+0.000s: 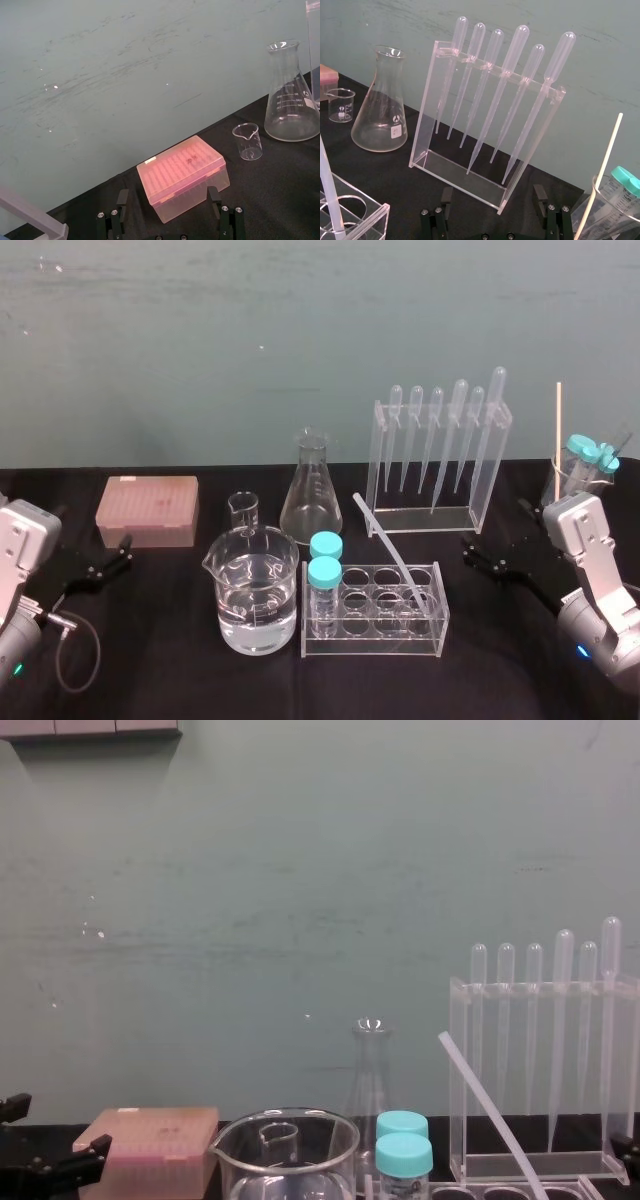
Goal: Pick up the stirring rod with one hand, then place it down.
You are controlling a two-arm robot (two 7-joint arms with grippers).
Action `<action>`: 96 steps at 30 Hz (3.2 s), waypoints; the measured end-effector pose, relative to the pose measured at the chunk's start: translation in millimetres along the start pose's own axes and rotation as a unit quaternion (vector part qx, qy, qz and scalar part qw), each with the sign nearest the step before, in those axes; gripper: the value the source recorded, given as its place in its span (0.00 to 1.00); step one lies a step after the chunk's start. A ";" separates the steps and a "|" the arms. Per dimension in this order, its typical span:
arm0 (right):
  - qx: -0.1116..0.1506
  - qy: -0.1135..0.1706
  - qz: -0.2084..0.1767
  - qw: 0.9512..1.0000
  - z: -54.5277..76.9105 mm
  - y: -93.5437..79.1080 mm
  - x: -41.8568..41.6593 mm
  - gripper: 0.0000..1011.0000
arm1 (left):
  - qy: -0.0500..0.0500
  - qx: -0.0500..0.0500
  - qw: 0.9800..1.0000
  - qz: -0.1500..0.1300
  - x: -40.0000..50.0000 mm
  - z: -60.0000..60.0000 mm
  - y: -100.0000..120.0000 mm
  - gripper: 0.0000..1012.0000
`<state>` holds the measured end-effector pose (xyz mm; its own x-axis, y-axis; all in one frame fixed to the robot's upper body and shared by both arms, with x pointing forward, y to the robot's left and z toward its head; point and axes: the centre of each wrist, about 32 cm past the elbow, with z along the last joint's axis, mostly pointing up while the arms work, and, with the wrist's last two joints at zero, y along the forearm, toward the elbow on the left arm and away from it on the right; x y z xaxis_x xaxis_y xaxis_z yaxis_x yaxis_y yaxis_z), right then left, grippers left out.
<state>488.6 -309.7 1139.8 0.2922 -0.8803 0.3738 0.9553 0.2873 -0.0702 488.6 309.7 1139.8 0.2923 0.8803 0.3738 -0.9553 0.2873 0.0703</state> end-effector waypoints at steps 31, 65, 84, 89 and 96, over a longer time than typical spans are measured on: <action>0.000 0.000 0.000 1.000 0.0 0.0 0.0 0.99 | 0.000 0.000 1.000 0.000 0.0 0.0 0.0 0.99; 0.021 -0.003 -0.005 1.000 1.0 0.2 0.5 0.99 | 0.000 0.000 1.000 0.000 0.0 0.0 0.0 0.99; 0.279 -0.084 0.048 0.955 49.2 24.6 -20.4 0.99 | 0.000 0.000 1.000 0.000 0.0 0.0 0.0 0.99; 0.279 -0.053 0.116 0.952 57.2 33.6 -25.8 0.99 | 0.000 0.000 1.000 0.000 0.0 0.0 0.0 0.99; 0.191 0.028 0.201 0.960 61.5 45.7 -20.3 0.99 | 0.000 0.000 1.000 0.000 0.0 0.0 0.0 0.99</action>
<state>523.5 -255.4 1185.9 0.6461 -0.6852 0.3362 0.6819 0.7161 0.1491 488.6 309.7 1139.8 0.2923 0.8803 0.3738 -0.9552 0.2873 0.0703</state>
